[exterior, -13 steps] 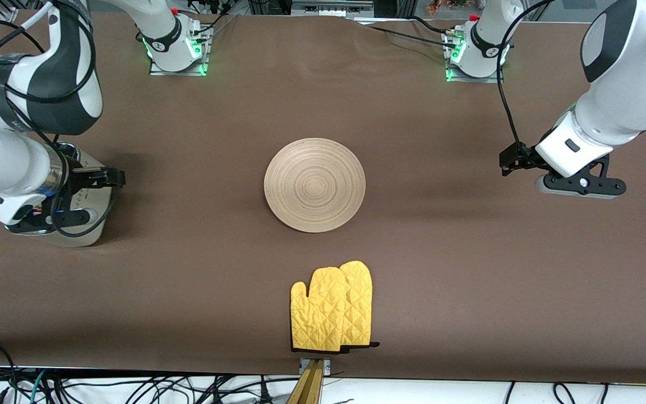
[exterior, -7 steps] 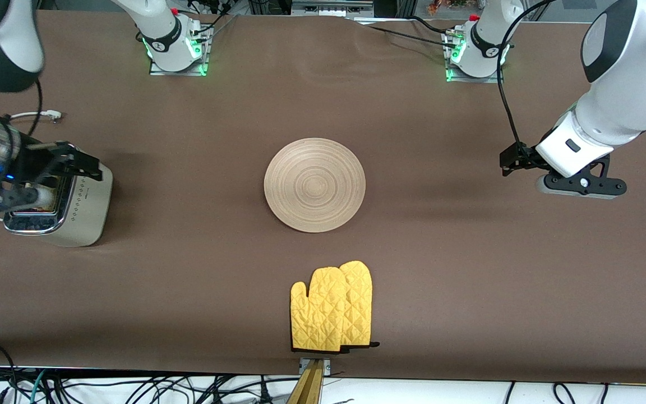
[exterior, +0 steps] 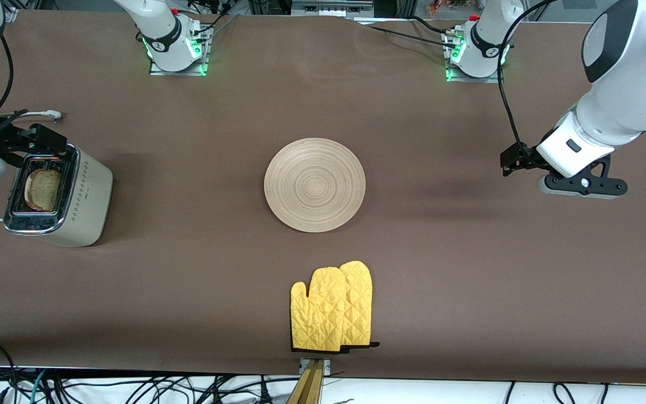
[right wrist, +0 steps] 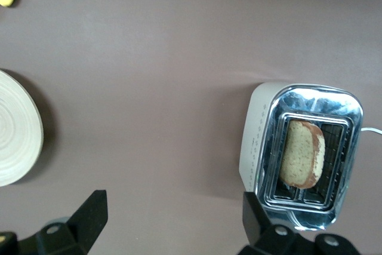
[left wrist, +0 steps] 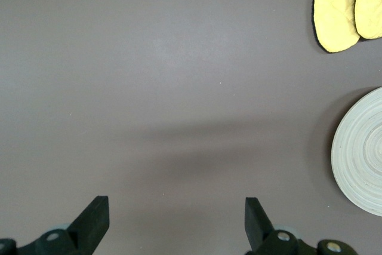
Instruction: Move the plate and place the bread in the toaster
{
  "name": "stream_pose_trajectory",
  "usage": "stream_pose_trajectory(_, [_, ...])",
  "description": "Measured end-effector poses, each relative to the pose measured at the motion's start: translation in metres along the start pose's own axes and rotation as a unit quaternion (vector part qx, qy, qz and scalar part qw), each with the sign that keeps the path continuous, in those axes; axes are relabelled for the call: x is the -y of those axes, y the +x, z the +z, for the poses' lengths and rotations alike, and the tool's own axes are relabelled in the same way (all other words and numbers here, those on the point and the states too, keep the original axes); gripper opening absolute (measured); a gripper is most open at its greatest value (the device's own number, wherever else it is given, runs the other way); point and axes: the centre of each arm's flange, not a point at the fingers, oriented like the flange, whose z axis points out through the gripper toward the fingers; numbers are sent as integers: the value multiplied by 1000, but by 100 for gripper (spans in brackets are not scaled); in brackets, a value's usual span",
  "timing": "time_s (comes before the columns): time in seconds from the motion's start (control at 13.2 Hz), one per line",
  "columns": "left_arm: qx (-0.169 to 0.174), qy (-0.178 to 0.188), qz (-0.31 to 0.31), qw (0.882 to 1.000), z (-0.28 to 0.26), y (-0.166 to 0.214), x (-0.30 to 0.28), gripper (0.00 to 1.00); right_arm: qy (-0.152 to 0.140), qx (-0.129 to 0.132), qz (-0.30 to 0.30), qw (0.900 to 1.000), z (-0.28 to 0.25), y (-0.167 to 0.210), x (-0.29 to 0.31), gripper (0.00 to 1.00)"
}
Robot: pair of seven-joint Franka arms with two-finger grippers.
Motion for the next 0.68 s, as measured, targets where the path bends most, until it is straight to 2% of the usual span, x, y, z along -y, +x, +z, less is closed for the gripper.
stream_pose_trajectory(0.68, [0,0,0,1000,0,0,1,100,-14,13,6,1000,2,-10,-11,100])
